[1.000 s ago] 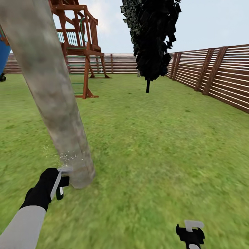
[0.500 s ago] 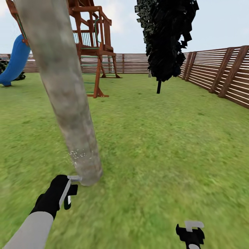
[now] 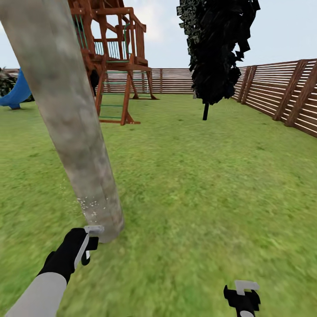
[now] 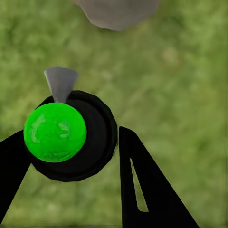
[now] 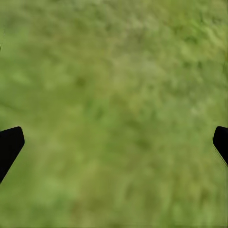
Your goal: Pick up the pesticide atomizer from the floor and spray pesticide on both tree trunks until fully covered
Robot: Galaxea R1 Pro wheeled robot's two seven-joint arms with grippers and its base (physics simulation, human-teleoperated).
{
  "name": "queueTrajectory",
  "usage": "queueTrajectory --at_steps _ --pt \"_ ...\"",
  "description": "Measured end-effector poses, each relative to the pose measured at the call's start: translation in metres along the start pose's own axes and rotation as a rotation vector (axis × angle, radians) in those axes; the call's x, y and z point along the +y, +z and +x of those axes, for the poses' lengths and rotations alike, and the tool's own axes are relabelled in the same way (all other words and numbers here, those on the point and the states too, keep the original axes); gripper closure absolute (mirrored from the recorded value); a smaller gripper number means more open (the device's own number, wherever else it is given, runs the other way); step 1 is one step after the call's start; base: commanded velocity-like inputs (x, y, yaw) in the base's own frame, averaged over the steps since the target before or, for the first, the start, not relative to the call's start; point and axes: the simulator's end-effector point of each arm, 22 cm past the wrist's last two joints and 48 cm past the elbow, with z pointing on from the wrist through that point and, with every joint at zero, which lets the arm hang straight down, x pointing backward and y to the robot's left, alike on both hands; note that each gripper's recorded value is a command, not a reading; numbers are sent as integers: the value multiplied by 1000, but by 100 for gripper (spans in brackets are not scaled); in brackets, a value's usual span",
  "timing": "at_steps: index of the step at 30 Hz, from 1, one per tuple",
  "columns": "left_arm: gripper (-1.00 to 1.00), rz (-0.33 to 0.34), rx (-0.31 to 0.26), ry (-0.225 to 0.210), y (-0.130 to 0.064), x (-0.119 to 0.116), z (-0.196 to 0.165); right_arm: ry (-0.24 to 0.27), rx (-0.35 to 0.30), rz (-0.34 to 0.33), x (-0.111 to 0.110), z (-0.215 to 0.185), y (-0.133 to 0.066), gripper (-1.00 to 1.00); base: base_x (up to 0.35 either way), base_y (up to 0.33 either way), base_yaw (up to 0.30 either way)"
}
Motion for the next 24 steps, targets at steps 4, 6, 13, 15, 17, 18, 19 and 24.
queueTrajectory --at_steps 4,6,13,15,17,18,19,24 --pt "100 -1 4 -1 1 2 2 0 0 0 0 0 0 -100 1 -93 277" --pt "100 5 3 1 0 -2 1 0 0 -1 0 0 0 -100 22 -64 256" --pt "100 13 -4 6 -1 -8 -1 0 0 1 -1 0 0 -100 129 -237 33" --pt "100 13 -3 6 -1 -8 -1 -1 0 2 -1 0 0 -100 146 -255 0" --pt "100 10 1 8 -1 -7 0 0 0 2 -1 0 0 -100 146 -255 108" --pt "100 10 2 8 -1 -7 0 0 -1 2 -1 0 0 -100 146 -255 214" --pt "100 12 3 8 -1 -8 1 0 0 2 -1 0 0 -100 146 -256 237" --pt "100 16 2 5 -2 -10 1 0 0 2 -1 0 0 -100 139 -256 273"
